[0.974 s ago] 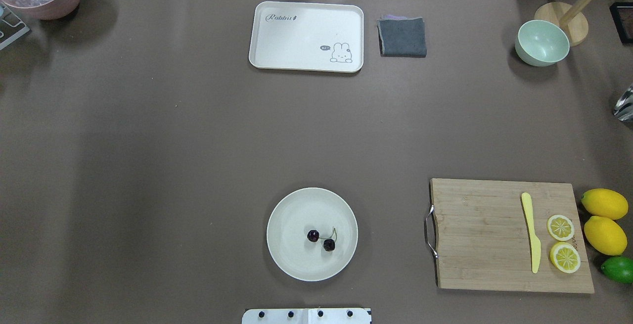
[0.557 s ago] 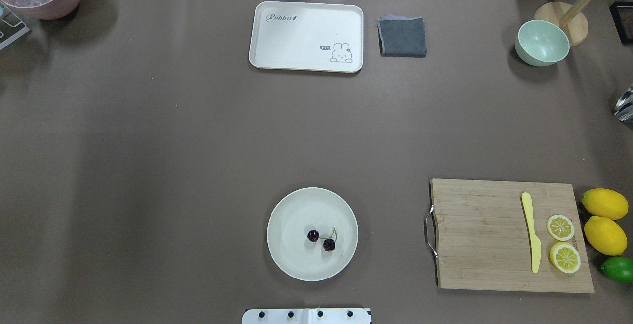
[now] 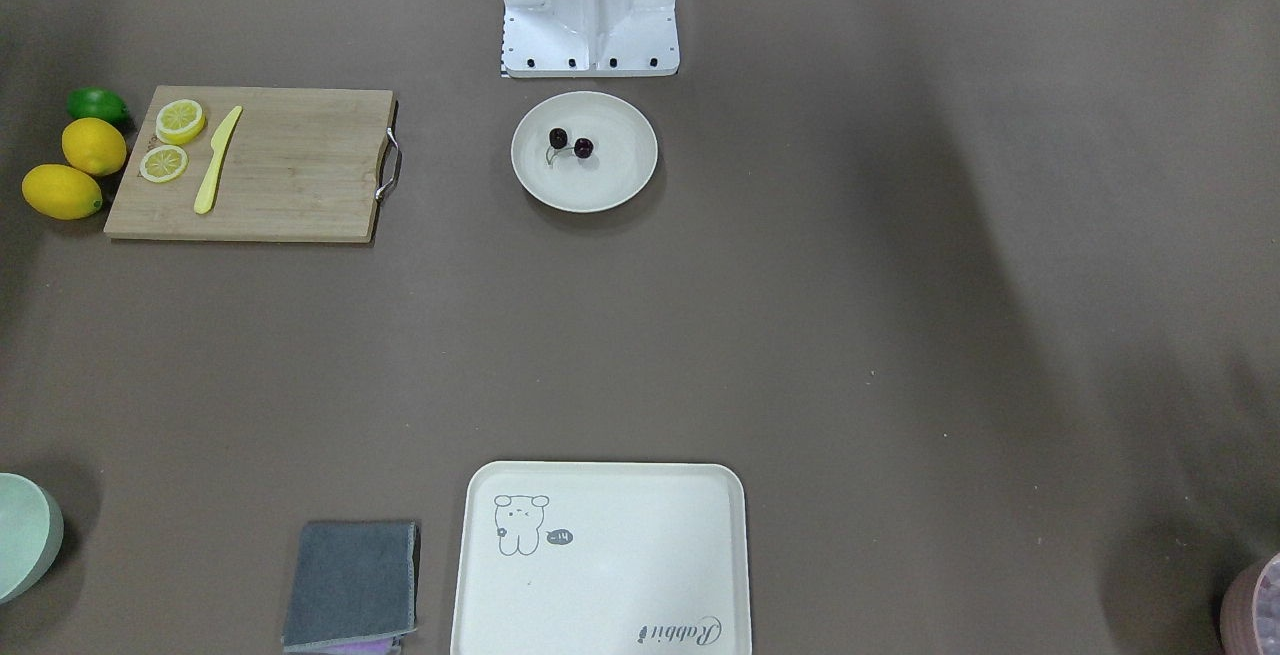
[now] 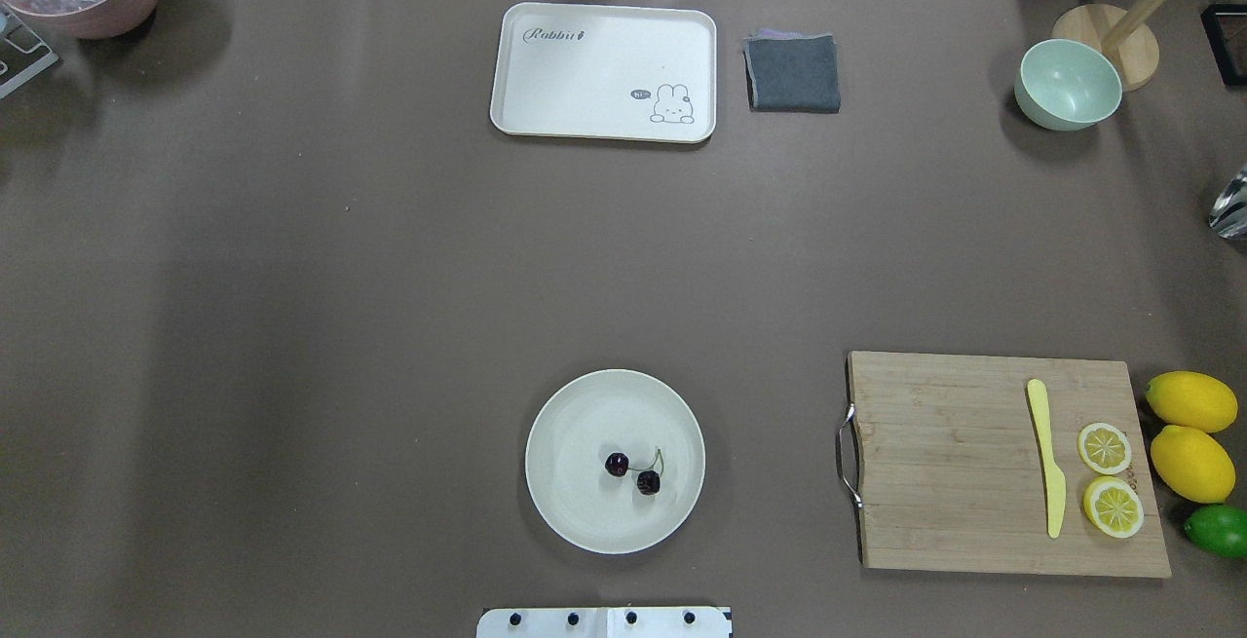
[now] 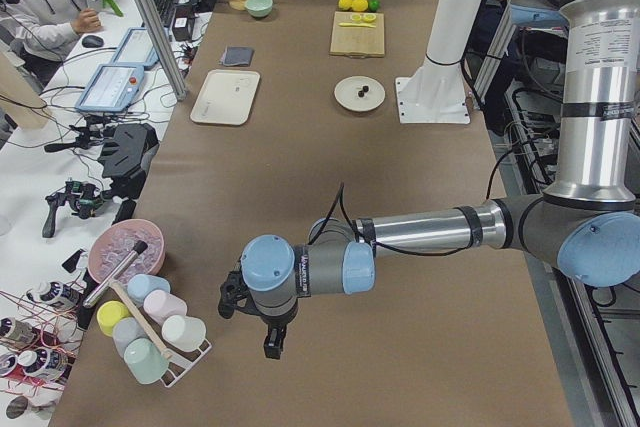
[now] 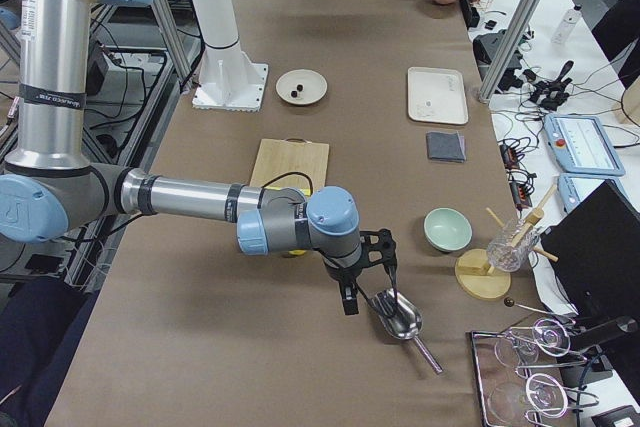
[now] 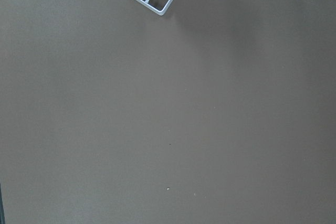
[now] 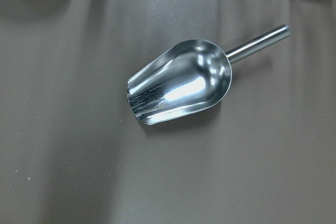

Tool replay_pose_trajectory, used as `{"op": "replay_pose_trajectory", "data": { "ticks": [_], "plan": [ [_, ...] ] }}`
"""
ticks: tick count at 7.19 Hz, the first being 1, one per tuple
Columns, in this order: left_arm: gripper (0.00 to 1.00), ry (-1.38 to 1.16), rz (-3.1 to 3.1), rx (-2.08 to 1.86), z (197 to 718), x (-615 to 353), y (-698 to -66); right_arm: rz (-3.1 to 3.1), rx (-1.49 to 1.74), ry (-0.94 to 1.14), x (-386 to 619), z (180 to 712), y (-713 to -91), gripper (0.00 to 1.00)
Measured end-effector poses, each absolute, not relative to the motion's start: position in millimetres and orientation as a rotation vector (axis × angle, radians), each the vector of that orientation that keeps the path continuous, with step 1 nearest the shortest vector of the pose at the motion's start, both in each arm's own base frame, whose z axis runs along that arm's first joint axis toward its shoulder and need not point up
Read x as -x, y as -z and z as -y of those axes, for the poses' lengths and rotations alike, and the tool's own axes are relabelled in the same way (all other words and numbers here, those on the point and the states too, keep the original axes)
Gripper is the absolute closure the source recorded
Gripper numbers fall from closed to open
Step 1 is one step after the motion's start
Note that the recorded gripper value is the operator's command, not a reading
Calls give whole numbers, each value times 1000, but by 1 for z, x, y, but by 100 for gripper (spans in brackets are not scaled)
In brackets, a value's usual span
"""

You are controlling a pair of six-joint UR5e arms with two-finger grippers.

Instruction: Place red cherry on plate

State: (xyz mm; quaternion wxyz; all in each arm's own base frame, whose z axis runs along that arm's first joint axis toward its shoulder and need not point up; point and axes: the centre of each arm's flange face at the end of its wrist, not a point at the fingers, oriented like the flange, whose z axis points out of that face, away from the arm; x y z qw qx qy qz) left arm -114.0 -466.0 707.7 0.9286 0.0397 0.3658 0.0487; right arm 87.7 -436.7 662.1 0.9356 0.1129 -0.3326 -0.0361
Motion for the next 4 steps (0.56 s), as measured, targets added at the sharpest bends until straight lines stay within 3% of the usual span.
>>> {"op": "replay_pose_trajectory", "data": {
  "ticks": [4],
  "plan": [
    [2,-107,-744,-108,465,114,-705,678,-259,88,-87,432,-671,0]
  ]
}}
